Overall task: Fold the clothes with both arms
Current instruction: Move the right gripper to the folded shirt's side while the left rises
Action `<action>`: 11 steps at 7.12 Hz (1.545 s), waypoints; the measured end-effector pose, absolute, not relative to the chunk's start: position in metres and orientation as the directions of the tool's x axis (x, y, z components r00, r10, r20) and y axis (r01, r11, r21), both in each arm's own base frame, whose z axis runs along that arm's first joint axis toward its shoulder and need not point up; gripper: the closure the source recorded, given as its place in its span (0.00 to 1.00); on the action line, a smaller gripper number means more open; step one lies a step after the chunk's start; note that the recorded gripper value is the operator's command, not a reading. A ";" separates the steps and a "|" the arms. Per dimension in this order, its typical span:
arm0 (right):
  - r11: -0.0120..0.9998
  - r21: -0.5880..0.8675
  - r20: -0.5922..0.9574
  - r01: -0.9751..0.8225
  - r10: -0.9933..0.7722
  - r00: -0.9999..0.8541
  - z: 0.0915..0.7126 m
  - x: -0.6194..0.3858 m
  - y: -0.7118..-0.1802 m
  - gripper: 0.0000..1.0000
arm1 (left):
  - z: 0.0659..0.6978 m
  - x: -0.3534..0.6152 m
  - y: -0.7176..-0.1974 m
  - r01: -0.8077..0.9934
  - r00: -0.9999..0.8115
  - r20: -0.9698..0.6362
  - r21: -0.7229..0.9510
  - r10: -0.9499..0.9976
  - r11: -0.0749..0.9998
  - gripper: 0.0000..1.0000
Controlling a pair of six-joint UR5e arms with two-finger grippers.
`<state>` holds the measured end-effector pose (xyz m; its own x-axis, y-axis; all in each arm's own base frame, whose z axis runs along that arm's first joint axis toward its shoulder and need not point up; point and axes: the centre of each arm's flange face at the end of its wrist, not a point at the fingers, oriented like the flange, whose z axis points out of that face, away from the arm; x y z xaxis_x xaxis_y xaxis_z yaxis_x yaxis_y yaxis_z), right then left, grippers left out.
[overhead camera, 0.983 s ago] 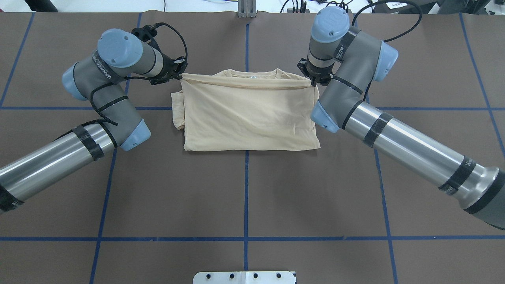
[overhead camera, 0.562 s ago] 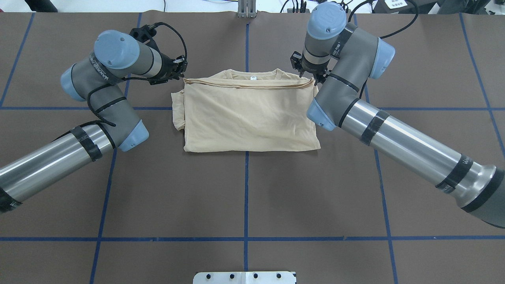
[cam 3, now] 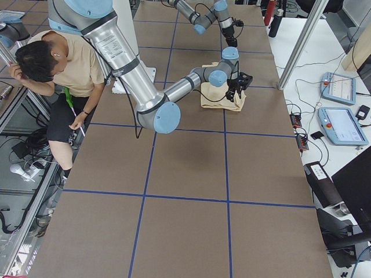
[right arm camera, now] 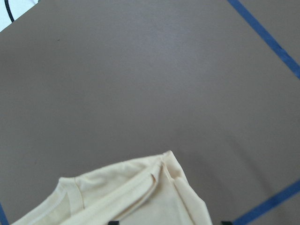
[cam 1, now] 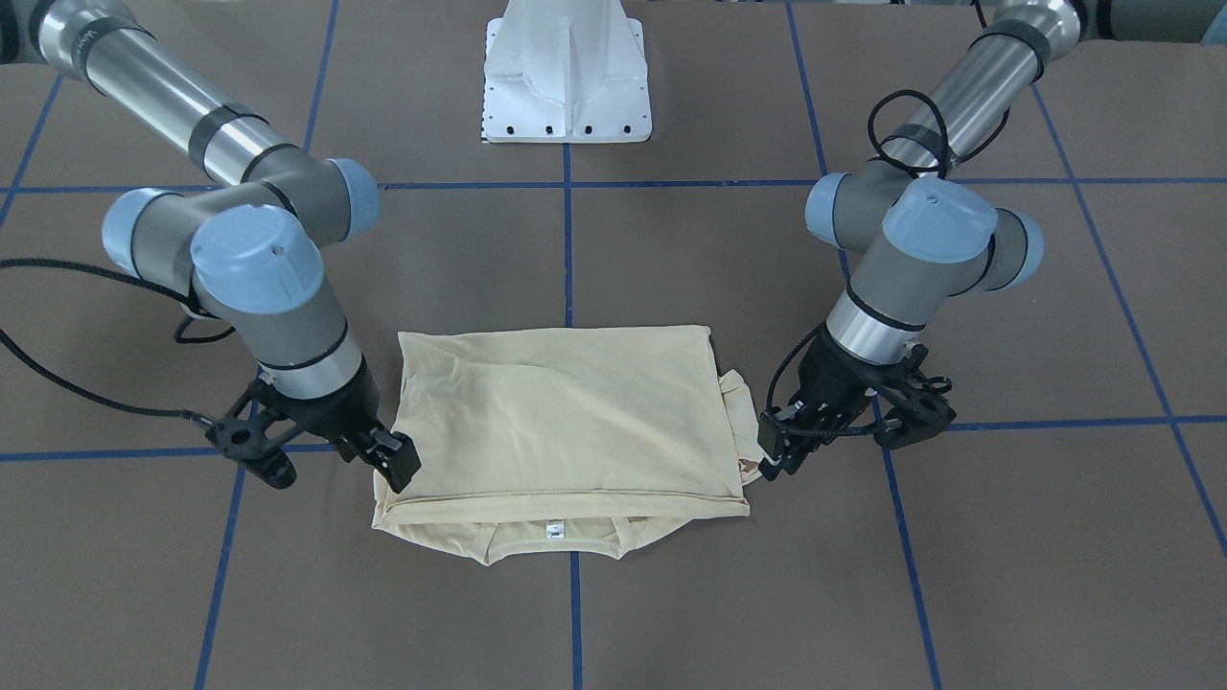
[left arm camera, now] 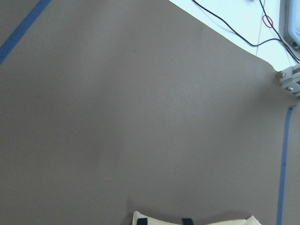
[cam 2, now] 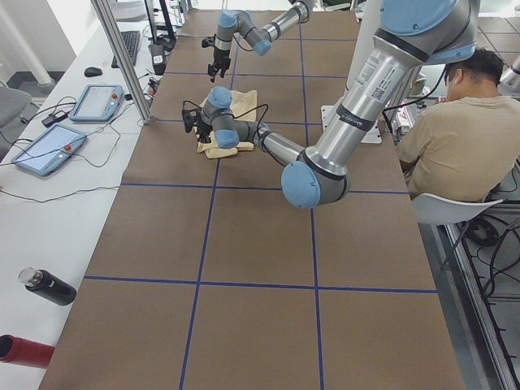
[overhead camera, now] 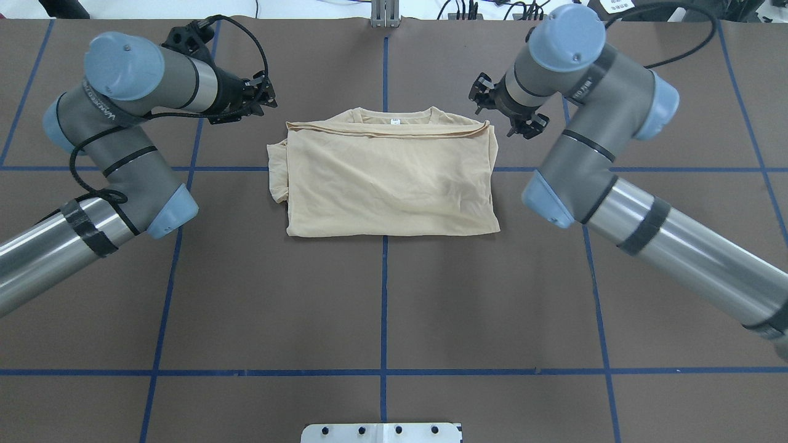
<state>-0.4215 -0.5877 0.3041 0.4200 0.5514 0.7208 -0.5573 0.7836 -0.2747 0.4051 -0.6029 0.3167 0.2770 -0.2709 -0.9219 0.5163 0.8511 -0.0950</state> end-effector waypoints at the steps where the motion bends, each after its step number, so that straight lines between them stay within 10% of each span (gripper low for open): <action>1: 0.767 -0.315 0.730 -0.558 0.572 0.374 0.306 -0.404 -0.546 0.22 | 0.317 0.398 -0.596 0.516 0.270 -0.926 -0.091 -0.263 0.852 0.63; 9: 0.645 -0.394 0.636 -0.655 0.706 0.312 0.350 -0.490 -0.420 0.33 | 0.322 0.376 -0.601 0.562 0.287 -0.928 -0.037 -0.238 0.826 0.64; 10: 0.645 -0.392 0.633 -0.656 0.706 0.316 0.352 -0.492 -0.420 0.55 | 0.324 0.374 -0.601 0.567 0.289 -0.927 -0.036 -0.240 0.823 0.65; 11: 0.644 -0.392 0.633 -0.657 0.707 0.316 0.352 -0.493 -0.420 1.00 | 0.326 0.373 -0.601 0.572 0.290 -0.926 -0.035 -0.242 0.820 0.65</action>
